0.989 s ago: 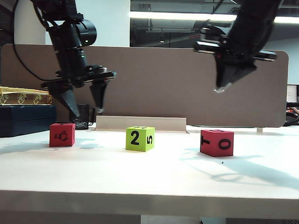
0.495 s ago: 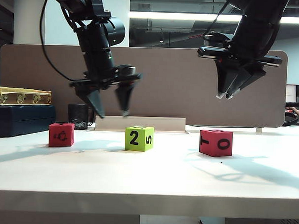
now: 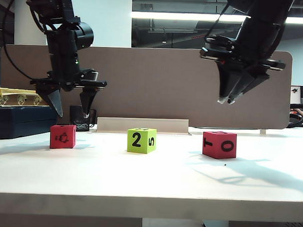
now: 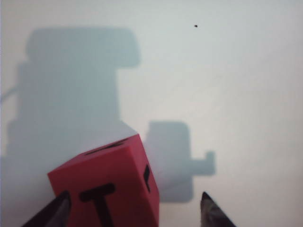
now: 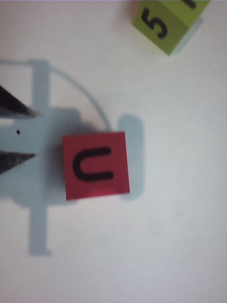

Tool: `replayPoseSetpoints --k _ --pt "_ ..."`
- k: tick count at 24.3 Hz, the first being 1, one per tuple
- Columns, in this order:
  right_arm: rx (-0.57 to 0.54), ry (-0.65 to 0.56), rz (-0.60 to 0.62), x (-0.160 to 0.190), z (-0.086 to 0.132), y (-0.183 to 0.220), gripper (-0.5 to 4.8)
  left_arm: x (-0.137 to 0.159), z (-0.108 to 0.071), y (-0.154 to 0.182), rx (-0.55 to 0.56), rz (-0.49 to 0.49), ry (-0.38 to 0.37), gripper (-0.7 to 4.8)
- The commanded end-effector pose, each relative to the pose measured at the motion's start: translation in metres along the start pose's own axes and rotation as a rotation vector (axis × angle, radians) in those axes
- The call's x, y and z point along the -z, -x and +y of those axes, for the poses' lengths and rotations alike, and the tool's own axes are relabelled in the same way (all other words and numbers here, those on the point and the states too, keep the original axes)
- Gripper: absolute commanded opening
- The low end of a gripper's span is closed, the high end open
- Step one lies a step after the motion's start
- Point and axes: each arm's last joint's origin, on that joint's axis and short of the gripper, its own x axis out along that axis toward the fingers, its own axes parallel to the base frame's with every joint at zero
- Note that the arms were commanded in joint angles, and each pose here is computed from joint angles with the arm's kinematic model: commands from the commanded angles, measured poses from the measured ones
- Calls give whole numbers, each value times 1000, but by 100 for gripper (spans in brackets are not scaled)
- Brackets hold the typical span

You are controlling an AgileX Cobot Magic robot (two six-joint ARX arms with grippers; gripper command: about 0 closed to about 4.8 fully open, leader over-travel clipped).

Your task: Select the appropriate blocks from the scattered letter blocks on the table and arrange them in a row to spell out "THU".

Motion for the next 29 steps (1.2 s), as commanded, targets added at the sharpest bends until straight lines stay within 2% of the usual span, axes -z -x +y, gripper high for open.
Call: replayPoseSetpoints --k 1,3,9,12,14,21,24,25,26,29 --pt "-41 -23 -27 -4 3 2 90 1 12 2 34 25 42 343" --pt "-65 -15 -23 -3 6 2 90 0 17 2 29 20 63 344" --pt "-87 -1 -19 -2 13 2 89 1 17 0 28 27 67 347" --pt "-96 8 -14 -2 17 2 89 3 17 -9 26 52 99 414" --pt "-113 9 -8 -1 18 2 89 4 17 -15 22 72 100 431" --pt "-119 12 0 0 19 2 89 6 16 -23 18 85 119 430" --pt "-119 12 -1 0 19 2 89 5 16 -23 18 75 124 418" --pt "-119 12 -1 0 19 2 89 5 16 -23 18 73 125 398" --pt "-119 12 -1 0 19 2 89 5 16 -24 19 70 127 354" --pt "-119 13 0 0 19 2 89 4 16 -24 7 54 127 336"
